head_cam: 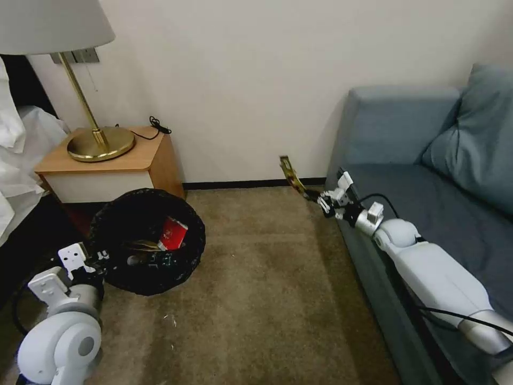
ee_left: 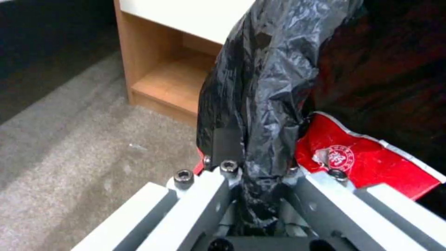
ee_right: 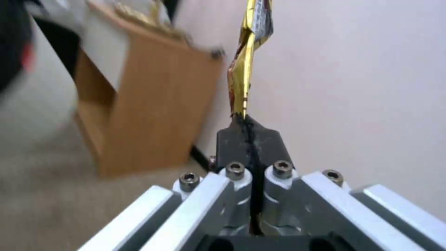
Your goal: Pick up the trash bin, then pick up the garbage on the floor and place it into the trash bin.
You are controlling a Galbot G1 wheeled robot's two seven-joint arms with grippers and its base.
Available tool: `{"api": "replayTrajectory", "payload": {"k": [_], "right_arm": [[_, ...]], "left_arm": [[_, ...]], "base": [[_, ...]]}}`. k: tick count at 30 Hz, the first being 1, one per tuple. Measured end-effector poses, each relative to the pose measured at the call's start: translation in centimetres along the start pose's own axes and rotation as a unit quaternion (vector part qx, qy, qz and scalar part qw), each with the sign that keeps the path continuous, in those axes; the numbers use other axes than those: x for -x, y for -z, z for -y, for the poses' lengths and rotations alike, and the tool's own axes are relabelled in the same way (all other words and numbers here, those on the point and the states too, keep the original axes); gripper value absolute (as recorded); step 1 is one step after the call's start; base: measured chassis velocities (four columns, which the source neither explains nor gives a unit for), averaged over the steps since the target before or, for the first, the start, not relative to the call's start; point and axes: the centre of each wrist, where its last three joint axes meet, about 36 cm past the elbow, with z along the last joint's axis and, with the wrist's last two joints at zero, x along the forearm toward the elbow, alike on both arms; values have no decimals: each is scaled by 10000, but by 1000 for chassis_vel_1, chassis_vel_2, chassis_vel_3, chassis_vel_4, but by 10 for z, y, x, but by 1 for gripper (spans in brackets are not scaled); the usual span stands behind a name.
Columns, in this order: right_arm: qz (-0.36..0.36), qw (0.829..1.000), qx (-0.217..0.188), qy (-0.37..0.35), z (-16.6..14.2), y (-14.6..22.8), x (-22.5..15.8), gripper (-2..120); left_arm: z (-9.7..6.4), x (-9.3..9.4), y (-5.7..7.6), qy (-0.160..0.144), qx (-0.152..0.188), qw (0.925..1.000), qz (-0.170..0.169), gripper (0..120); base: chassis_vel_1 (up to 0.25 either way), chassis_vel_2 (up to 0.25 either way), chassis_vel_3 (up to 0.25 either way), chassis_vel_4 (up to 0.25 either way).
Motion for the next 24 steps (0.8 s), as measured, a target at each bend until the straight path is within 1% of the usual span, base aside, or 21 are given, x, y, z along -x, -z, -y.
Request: {"api": "replayTrajectory", "payload": {"k": [1,3,4,5,6,8,9,10,11,13,14,16,17,19,23,24], "right_arm": [[0,10000,0,0,0,0,0,0],[272,9994,-57,208,-9,24,18,0],[272,9994,-57,208,-9,24,18,0],[437,9983,-82,382,-17,39,30,0],[437,9983,-82,382,-17,39,30,0],[603,9962,-112,615,-30,55,43,0],[603,9962,-112,615,-30,55,43,0],[683,9948,-115,745,-39,62,50,0],[683,9948,-115,745,-39,62,50,0],[784,9924,-126,937,-52,72,59,0],[784,9924,-126,937,-52,72,59,0],[896,9892,-140,1151,-66,84,68,0],[896,9892,-140,1151,-66,84,68,0],[1004,9852,-173,1381,-80,96,74,0],[1061,9818,-165,1568,-91,102,78,0],[1089,9792,-137,1709,-101,104,82,0]], "left_arm": [[0,0,0,0,0,10000,0,0],[2,2,-5,-28,24,10000,-79,0],[2,2,-5,-28,24,10000,-79,0],[4,4,-11,-53,46,9998,-160,0],[4,4,-11,-53,46,9998,-160,0],[7,8,-20,-75,70,9996,-251,0],[7,8,-20,-75,70,9996,-251,0],[9,10,-24,-80,74,9996,-277,0],[9,10,-24,-80,74,9996,-277,0],[10,12,-29,-90,71,9995,-303,0],[10,12,-29,-90,71,9995,-303,0],[10,14,-30,-80,81,9995,-310,0],[10,14,-30,-80,81,9995,-310,0],[11,14,-29,-88,86,9995,-296,0],[12,15,-30,-102,94,9994,-304,0],[13,15,-33,-127,105,9994,-291,0]], "base": [[0,0,0,0],[0,0,0,0],[0,0,0,0],[0,0,0,0],[0,0,0,0],[0,0,0,0],[0,0,0,0],[0,0,0,0],[0,0,0,0],[0,0,0,0],[0,0,0,0],[0,0,0,0],[0,0,0,0],[0,0,0,0],[0,0,0,0],[0,0,0,0]]}}
